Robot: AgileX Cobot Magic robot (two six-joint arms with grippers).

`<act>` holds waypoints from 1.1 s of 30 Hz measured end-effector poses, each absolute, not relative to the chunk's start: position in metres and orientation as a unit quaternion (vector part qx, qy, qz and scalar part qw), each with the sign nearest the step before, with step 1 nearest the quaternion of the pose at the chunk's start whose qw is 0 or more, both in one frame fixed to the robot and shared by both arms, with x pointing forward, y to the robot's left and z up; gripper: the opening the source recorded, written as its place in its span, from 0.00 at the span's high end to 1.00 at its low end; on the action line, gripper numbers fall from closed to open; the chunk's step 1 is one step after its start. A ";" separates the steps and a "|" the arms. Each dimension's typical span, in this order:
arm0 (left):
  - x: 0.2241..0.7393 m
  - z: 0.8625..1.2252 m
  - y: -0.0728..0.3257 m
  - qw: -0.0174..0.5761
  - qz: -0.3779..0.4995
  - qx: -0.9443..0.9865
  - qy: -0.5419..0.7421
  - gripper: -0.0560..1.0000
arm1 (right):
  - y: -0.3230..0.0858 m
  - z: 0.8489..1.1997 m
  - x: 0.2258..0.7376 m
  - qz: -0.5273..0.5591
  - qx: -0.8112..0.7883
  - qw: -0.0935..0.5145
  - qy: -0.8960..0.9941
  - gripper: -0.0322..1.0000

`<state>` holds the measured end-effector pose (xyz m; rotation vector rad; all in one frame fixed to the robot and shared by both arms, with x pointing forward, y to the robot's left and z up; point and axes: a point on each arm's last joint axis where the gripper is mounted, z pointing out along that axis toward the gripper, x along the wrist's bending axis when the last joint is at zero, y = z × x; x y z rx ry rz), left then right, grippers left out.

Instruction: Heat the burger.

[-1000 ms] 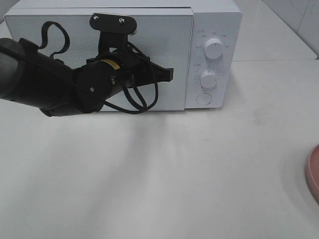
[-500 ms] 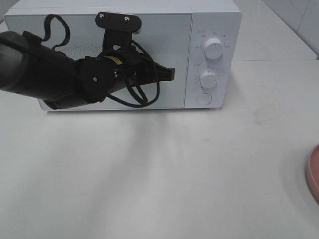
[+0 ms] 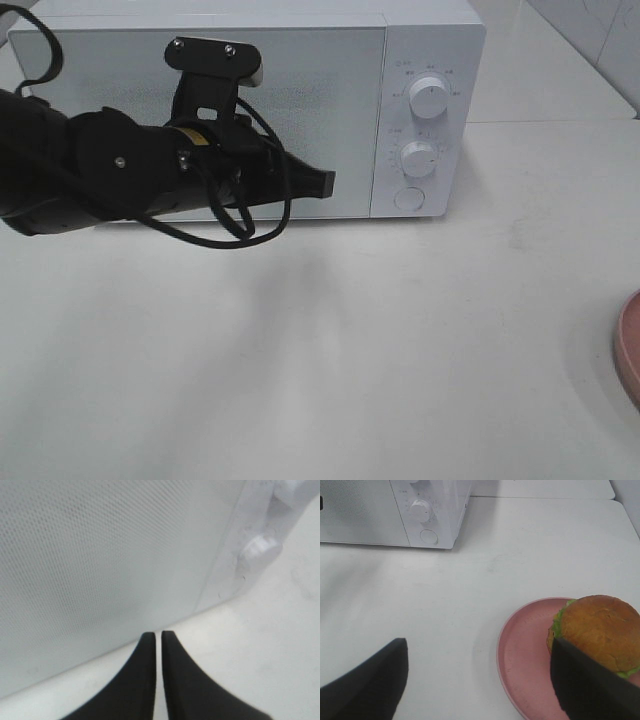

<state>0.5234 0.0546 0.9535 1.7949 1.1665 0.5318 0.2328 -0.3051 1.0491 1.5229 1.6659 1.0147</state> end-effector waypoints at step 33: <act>0.472 0.979 0.163 0.183 -0.016 0.836 0.517 0.02 | -0.305 1.049 0.233 0.387 0.582 0.327 0.636 0.23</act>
